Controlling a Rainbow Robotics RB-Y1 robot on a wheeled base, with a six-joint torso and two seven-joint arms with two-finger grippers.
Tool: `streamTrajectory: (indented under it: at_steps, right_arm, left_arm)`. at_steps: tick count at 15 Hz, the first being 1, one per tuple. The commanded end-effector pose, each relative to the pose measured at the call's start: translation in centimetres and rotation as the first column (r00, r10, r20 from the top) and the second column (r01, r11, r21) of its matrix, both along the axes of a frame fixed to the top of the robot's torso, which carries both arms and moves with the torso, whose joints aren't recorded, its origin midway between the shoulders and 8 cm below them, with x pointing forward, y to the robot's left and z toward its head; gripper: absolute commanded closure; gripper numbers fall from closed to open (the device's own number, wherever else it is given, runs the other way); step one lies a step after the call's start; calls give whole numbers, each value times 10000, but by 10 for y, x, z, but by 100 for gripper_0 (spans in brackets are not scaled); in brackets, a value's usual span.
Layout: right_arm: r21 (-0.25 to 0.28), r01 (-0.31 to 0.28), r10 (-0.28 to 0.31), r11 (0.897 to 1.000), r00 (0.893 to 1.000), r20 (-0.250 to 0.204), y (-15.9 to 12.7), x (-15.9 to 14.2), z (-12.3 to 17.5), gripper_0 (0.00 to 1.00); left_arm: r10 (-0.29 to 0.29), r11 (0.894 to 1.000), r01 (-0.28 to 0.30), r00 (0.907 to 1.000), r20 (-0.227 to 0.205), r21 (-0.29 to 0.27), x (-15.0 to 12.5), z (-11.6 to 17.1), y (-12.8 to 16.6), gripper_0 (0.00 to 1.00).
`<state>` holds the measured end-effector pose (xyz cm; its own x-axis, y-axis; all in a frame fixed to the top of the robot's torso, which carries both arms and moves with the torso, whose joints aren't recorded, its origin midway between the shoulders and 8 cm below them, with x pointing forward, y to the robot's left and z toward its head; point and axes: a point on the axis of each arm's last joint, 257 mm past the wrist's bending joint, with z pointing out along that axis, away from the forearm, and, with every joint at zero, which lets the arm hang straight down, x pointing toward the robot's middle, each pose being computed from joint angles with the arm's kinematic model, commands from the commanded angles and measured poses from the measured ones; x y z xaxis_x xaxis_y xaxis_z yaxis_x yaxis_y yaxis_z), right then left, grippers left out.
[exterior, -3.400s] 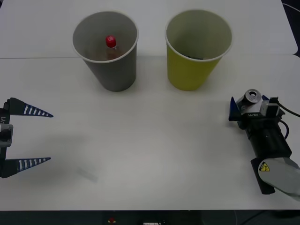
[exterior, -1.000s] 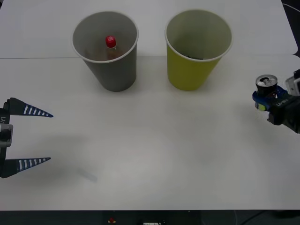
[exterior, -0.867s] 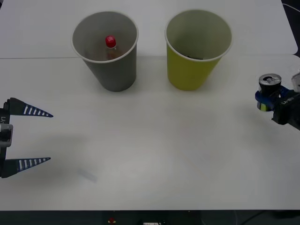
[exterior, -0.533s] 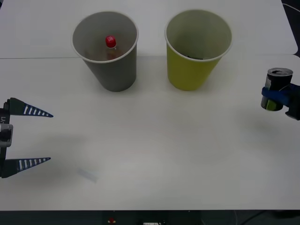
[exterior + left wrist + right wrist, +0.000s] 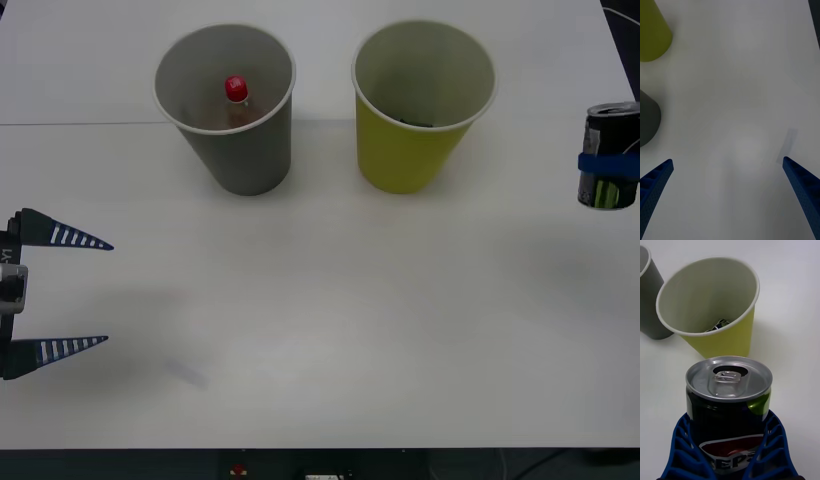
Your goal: Put the can into the green bin and the plastic bottle into the gray bin
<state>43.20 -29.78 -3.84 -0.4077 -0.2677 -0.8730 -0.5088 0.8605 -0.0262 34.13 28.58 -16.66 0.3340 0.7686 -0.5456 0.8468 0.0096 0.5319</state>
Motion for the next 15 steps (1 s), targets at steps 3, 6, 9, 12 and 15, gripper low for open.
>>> streamTrajectory:
  at_steps: [3, 6, 9, 12, 15]
  right_arm:
    - [-1221, -543, 511, 9910, 9983, -294, 5, 24, 25, 100]
    - [-1400, -725, 662, 9875, 9966, -490, 12, 46, 35, 100]
    - [-1596, -902, 782, 9831, 9937, -798, 24, 69, 45, 100]
    - [-1819, -1068, 879, 9775, 9901, -1093, 40, 93, 51, 100]
    - [-1885, -1257, 998, 9740, 9849, -1413, 63, 114, 50, 100]
  left_arm:
    - [0, 10000, 0, 10000, 0, 0, 0, 0, 0, 0]
    - [0, 10000, 0, 10000, 0, 0, 0, 0, 0, 0]
    - [0, 10000, 0, 10000, 0, 0, 0, 0, 0, 0]
    - [0, 10000, 0, 10000, 0, 0, 0, 0, 0, 0]
    - [0, 10000, 0, 10000, 0, 0, 0, 0, 0, 0]
